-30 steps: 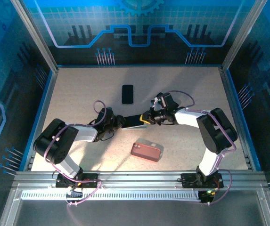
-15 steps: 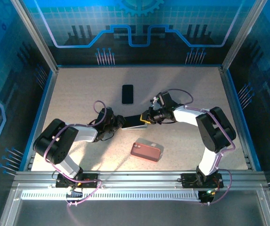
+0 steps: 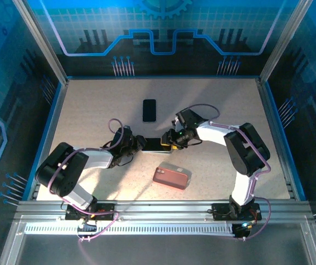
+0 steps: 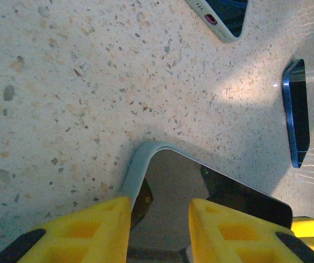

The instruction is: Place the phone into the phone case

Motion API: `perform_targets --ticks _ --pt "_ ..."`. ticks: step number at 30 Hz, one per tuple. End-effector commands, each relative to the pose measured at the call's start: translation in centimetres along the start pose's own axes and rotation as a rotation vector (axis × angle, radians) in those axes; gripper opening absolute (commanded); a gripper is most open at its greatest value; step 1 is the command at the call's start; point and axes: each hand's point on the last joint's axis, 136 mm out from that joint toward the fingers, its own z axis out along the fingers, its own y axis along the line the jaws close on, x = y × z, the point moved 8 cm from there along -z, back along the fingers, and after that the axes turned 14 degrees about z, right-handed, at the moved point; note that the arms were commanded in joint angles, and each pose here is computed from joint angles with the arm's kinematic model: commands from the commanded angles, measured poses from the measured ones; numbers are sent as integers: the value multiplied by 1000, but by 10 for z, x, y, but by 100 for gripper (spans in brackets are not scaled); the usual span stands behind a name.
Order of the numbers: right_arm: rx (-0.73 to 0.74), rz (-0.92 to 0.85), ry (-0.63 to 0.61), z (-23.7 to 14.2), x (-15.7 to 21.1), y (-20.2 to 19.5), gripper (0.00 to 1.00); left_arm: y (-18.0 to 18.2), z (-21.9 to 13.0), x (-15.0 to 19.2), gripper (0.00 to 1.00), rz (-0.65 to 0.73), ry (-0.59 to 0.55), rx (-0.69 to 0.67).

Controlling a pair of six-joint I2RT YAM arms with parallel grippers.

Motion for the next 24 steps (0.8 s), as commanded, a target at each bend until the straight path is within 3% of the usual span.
perform_targets --ticks 1,13,24 --pt "38 -37 5 -1 2 10 62 -6 -5 0 34 16 -10 38" --pt "126 -54 -1 -12 3 23 74 -11 -13 -4 34 51 -31 43" --pt "165 -89 -15 -22 8 28 78 -17 -14 -10 34 74 -36 41"
